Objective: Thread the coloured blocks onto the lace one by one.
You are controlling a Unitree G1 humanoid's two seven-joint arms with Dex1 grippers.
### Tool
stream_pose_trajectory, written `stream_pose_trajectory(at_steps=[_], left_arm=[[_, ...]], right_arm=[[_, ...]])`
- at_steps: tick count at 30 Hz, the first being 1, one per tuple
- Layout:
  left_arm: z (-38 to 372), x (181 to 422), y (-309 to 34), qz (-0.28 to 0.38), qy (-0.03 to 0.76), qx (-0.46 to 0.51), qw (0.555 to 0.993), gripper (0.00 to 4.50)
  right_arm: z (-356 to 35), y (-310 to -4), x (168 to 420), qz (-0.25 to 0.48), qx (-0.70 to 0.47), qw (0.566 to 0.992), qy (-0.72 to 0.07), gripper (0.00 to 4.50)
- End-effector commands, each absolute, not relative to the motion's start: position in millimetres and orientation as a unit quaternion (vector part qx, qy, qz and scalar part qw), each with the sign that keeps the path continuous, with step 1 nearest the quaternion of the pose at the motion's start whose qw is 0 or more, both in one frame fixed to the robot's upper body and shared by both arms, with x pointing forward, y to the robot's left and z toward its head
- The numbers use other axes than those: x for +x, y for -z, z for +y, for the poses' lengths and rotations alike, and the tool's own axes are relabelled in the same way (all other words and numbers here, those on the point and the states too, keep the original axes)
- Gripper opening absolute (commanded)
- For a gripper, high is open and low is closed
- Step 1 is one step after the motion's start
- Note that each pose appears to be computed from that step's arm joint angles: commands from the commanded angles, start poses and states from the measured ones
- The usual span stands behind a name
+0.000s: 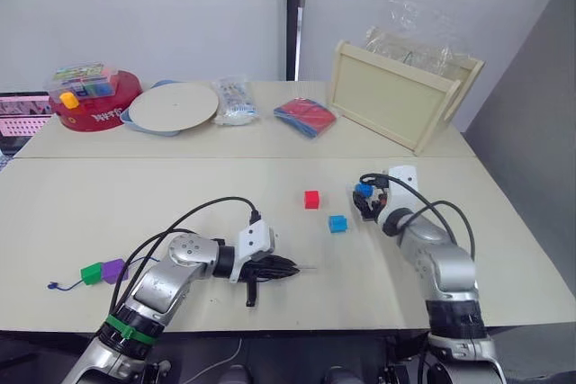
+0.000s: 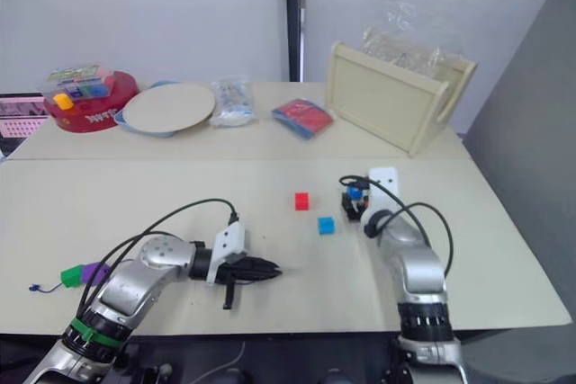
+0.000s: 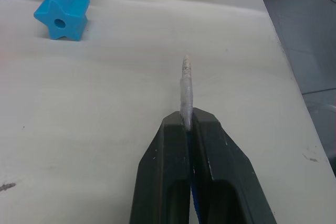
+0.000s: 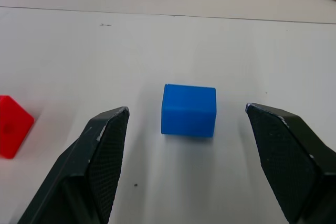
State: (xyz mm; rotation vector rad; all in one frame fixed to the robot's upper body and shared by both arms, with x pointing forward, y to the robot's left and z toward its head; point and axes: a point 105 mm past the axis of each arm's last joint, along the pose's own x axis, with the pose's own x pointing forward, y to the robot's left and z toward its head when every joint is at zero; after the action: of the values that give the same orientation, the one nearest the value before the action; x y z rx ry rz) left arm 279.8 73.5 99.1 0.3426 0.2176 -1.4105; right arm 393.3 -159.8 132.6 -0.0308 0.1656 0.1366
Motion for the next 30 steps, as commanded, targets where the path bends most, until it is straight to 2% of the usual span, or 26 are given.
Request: stream_pose_trajectory(at_steps=[1, 6, 9, 14, 18, 22, 28, 30], left_arm=[[73, 281, -108, 0.082, 0.643, 0.162, 0.744, 0.00], [74, 282, -108, 0.082, 0.642, 0.163, 0.745, 0.00], [75, 282, -108, 0.082, 0.641, 0.164, 0.746, 0.00], [76, 281, -107, 0.084, 0.640, 0.164, 0.746, 0.00], [76, 282, -107, 0.084, 0.638, 0.166, 0.747, 0.00], [76, 281, -107, 0.084, 0.639, 0.165, 0.747, 0.00], [79, 281, -107, 0.085, 0.637, 0.164, 0.749, 0.00], [79, 283, -106, 0.086, 0.636, 0.162, 0.749, 0.00]], right_arm=[[-156, -137, 406, 0.061, -0.025, 0.996, -0.056, 3.76], [-159, -130, 420, 0.063, -0.024, 0.997, -0.025, 3.76], [-160, -130, 423, 0.055, -0.019, 0.998, -0.020, 2.94], [-157, -128, 425, 0.051, -0.015, 0.998, -0.025, 1.23], [-159, -135, 422, 0.033, -0.005, 0.999, -0.028, 1.22], [-164, -160, 406, -0.020, 0.004, 1.000, -0.024, 1.22], [-157, -200, 346, -0.099, 0.001, 0.994, -0.053, 1.22], [-135, -205, 313, -0.116, -0.004, 0.987, -0.112, 1.22]])
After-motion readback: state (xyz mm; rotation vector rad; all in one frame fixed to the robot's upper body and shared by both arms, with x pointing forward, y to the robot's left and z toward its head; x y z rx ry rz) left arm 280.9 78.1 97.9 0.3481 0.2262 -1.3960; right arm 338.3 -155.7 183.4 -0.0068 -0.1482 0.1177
